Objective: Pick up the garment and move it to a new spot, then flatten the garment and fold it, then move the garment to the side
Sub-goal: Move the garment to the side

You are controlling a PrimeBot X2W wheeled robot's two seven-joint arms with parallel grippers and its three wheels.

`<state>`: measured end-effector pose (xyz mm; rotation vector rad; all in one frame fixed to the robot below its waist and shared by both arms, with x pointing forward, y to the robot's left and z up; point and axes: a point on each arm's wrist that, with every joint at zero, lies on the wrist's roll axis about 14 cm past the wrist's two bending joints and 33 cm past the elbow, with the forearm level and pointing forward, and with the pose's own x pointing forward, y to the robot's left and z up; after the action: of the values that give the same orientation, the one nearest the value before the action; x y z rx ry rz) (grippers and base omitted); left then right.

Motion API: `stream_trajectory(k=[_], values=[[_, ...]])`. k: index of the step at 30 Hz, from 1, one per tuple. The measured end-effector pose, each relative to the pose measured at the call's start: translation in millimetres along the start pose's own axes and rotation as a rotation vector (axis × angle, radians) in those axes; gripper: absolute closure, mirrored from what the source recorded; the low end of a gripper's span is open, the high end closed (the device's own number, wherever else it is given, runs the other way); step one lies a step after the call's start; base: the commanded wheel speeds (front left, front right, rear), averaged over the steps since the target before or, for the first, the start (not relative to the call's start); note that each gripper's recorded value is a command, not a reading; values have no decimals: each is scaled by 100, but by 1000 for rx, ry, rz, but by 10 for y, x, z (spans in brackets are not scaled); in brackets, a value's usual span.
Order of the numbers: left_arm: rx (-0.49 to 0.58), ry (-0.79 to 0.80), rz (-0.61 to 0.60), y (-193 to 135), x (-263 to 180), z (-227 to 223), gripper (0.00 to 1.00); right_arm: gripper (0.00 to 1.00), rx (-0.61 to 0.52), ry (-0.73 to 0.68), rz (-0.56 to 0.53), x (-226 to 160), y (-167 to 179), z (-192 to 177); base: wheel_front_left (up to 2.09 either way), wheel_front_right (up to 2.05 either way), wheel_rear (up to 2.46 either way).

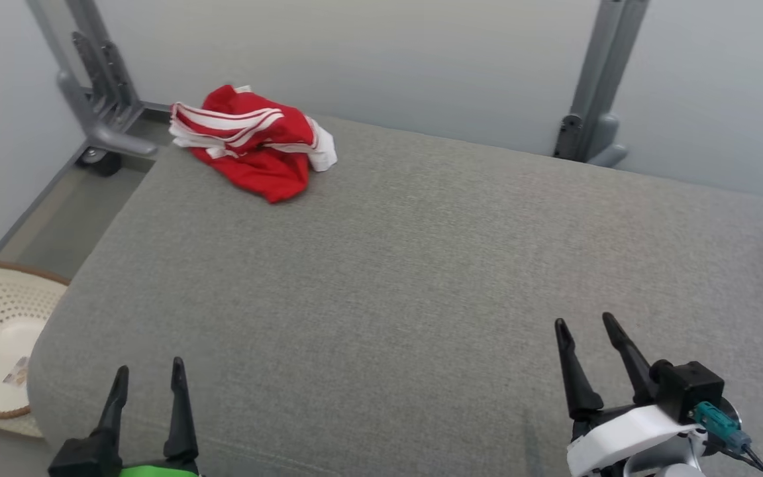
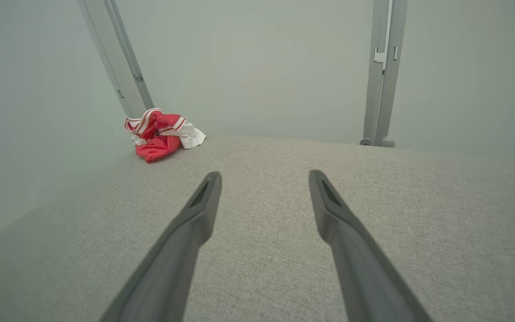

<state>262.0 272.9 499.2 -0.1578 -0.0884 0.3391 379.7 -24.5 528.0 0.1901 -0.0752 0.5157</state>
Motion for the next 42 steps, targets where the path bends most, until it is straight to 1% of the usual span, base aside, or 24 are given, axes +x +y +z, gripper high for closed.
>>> stream_trajectory(k=[4,9,13,17,25,29,33,34,37,40,42], values=[[5,-17,142,407,-257,61,0,0,14,18,145,189,462,-65,0,0,0],[1,-30,265,696,-517,106,0,0,19,27,269,389,854,-97,0,0,0],[4,-36,303,759,-604,135,0,0,26,41,308,461,972,-164,0,0,0],[4,-33,309,757,-620,133,0,0,29,60,315,466,990,-232,0,0,0],[9,-38,265,660,-565,145,0,0,16,50,275,446,854,-218,0,0,0],[28,-76,208,585,-356,315,0,0,8,48,246,451,744,-226,0,0,0],[124,-134,101,490,6,665,0,0,-2,64,209,443,597,-263,0,0,0],[124,-134,101,490,6,665,0,0,-2,64,209,443,597,-263,0,0,0],[235,-191,19,424,339,1034,0,0,-20,58,192,458,524,-217,0,0,0],[326,-235,-64,285,715,1381,0,0,-47,55,155,458,381,-175,0,0,0],[367,-243,-111,192,979,1570,0,0,-62,49,128,465,276,-136,0,0,0]])
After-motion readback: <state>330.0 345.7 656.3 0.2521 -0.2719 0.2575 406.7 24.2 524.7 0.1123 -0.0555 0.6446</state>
